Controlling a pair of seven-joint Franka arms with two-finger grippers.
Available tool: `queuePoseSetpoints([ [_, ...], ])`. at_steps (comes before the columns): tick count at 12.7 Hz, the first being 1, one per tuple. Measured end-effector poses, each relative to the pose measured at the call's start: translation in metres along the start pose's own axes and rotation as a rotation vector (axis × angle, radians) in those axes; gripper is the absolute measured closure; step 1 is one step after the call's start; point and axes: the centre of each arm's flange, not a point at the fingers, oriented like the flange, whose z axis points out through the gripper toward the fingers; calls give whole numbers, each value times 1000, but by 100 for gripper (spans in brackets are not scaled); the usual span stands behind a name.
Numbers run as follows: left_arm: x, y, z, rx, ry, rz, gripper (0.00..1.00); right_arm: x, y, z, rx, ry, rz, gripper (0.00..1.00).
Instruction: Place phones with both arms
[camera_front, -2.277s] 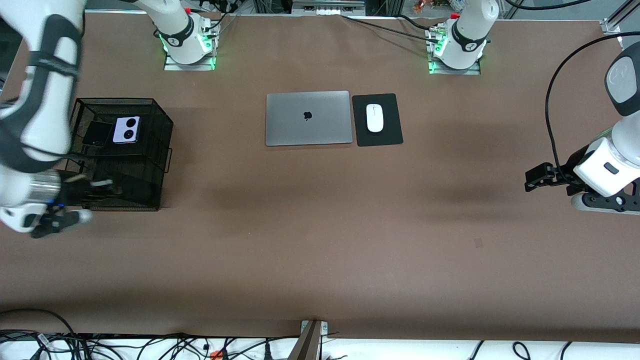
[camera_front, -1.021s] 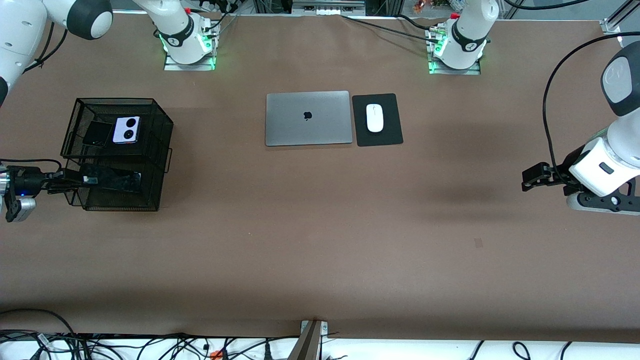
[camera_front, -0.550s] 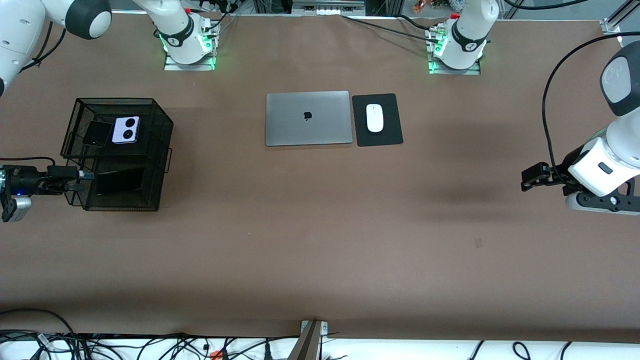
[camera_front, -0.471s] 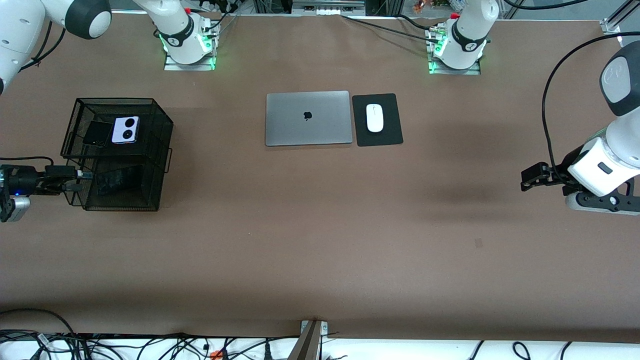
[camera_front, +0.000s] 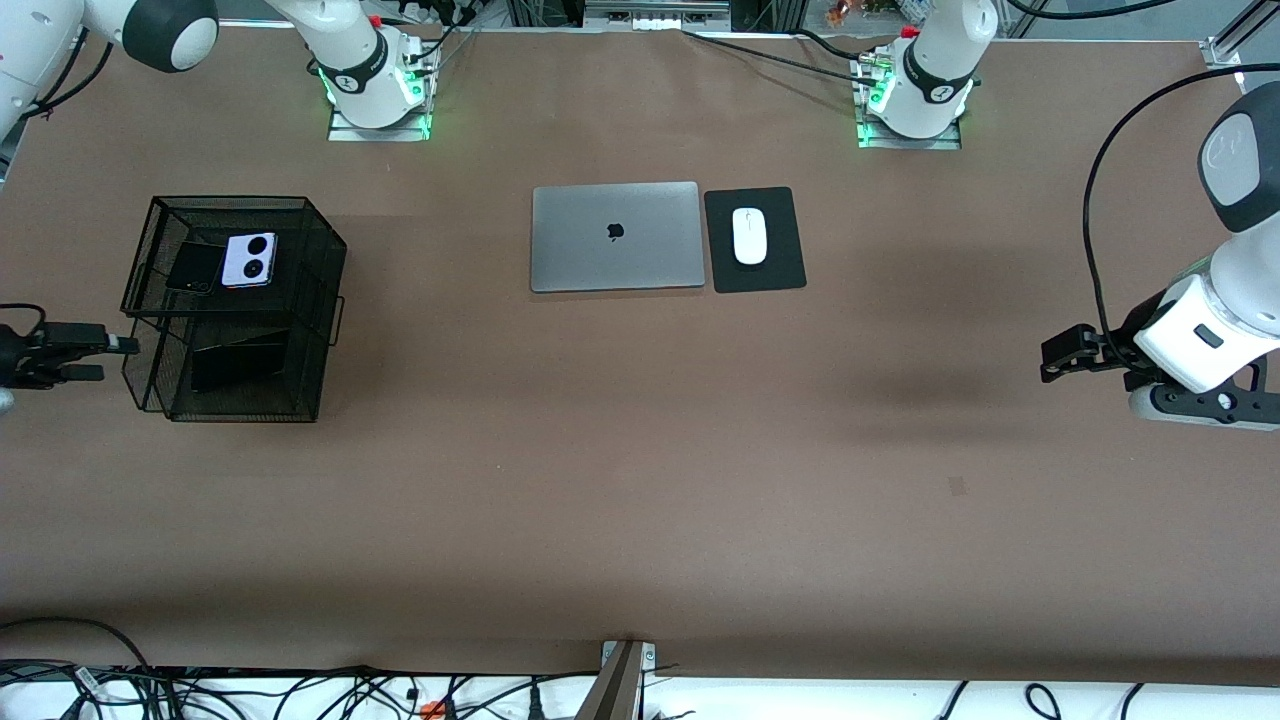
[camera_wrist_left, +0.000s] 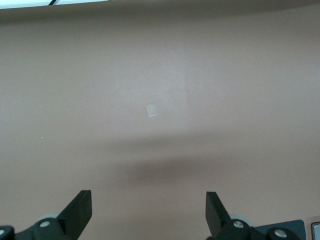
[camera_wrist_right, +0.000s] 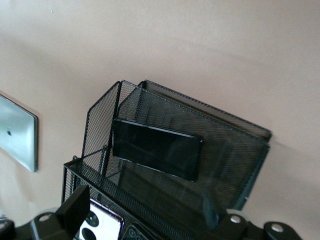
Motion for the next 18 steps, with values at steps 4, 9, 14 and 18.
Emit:
queuePoseSetpoints([
  [4, 0, 0, 0, 0, 0, -1, 0, 25, -45, -24, -108, -45, -26, 0],
  [9, -1, -6, -1, 1, 1, -10, 0, 57, -145, -53, -317, -119, 19, 0],
  [14, -6, -7, -13, 2, 6, -12, 0, 52, -204, -55, -384, -168, 131, 0],
  [18, -10, -6, -18, 3, 4, -12, 0, 43, -237, -50, -386, -151, 237, 0],
])
